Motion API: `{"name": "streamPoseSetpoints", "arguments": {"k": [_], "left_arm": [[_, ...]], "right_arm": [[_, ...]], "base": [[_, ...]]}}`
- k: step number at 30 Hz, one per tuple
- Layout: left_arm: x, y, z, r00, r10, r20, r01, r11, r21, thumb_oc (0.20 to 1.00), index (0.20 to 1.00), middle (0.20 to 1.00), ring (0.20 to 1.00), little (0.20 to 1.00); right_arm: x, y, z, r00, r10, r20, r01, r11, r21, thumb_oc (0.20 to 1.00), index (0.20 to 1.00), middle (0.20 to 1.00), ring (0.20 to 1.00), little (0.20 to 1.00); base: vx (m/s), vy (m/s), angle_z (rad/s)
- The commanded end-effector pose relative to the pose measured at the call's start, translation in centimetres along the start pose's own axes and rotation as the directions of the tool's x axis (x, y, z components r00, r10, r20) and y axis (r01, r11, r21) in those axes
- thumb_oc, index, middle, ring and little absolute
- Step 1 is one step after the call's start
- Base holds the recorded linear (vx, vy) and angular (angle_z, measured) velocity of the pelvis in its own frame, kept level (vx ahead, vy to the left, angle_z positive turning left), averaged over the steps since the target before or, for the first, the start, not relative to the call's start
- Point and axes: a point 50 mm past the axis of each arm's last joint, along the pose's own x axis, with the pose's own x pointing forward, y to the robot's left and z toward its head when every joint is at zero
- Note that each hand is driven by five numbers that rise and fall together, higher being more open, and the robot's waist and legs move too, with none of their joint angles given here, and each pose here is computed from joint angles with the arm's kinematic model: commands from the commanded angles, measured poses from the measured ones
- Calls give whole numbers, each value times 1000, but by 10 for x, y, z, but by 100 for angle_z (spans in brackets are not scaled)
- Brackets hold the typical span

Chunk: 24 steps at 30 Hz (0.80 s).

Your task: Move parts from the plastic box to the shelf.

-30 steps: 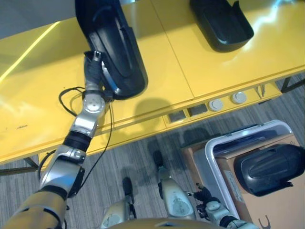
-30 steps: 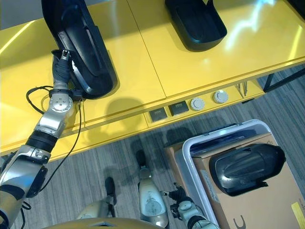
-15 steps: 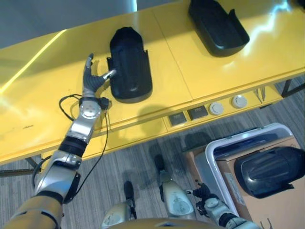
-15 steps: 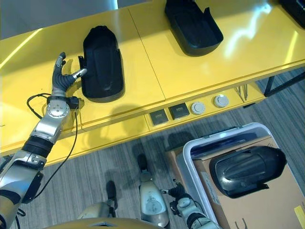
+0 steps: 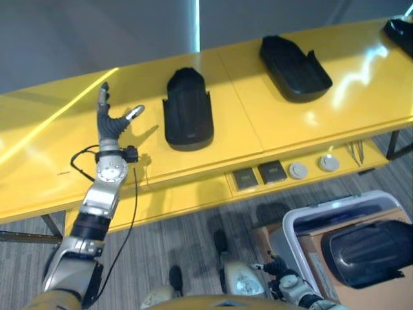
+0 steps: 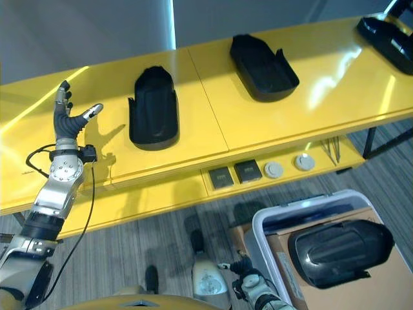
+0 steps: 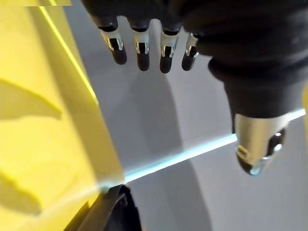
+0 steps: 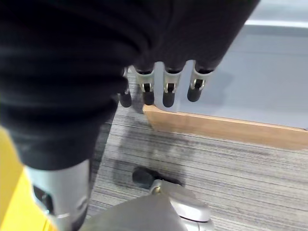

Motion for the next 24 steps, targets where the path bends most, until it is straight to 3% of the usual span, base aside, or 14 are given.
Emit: {"name": "streamPoseSetpoints", "arguments": {"k": [1, 2, 3, 4, 5, 8, 11, 14, 15, 24], "left_arm": [[-6, 20, 9, 991, -7, 133, -6, 996, 92, 1000, 1000, 1000, 1000, 1000], [-20, 26, 5, 992, -31, 124, 18, 995, 103, 1000, 1000, 1000, 1000, 1000], [-26, 26, 5, 991, -64, 121, 52, 994, 100, 727, 727, 727, 727, 727], [-26, 26, 5, 991, -64, 120, 53, 994, 100, 551, 551, 551, 551, 551], [-34, 22, 6, 986, -116, 123, 106, 991, 84, 200, 200, 200, 200, 200], [-62, 15, 2, 955, -288, 78, 289, 957, -4, 200, 200, 200, 200, 200], [-71, 8, 0, 939, -340, 56, 344, 935, -91, 200, 200, 200, 200, 200], [-83, -7, 1, 901, -431, 42, 429, 875, -227, 200, 200, 200, 200, 200], [-89, -22, 4, 864, -500, 55, 491, 817, -303, 200, 200, 200, 200, 200], [-88, -74, 4, 770, -635, 60, 606, 700, -378, 200, 200, 200, 200, 200]], "right_arm": [[-7, 8, -27, 996, 38, -87, -39, 999, -8, 1000, 1000, 1000, 1000, 1000], [-8, 9, -32, 994, 35, -104, -34, 999, 19, 1000, 1000, 1000, 1000, 1000], [-9, 9, -33, 994, 35, -108, -32, 999, 30, 1000, 1000, 1000, 1000, 1000], [-9, 10, -34, 993, 36, -108, -33, 999, 30, 1000, 1000, 1000, 1000, 1000], [-10, 10, -37, 992, 37, -122, -32, 999, 42, 1000, 1000, 1000, 1000, 1000], [-13, 16, -44, 986, 68, -150, -64, 998, 28, 1000, 1000, 1000, 1000, 1000], [-13, 18, -43, 986, 77, -148, -75, 997, 23, 1000, 1000, 1000, 1000, 1000], [-10, 20, -34, 989, 83, -119, -81, 996, 22, 1000, 1000, 1000, 1000, 1000], [-8, 22, -26, 992, 87, -94, -84, 996, 30, 1000, 1000, 1000, 1000, 1000], [-8, 32, -13, 993, 107, -52, -105, 993, 51, 1000, 1000, 1000, 1000, 1000]], "base": [[39, 7, 6], [-1, 0, 7], [-1, 0, 7], [0, 0, 0], [19, 9, 4], [49, 16, 18], [26, 1, 10], [24, -3, 4], [6, -1, -4], [2, -11, -11]]}}
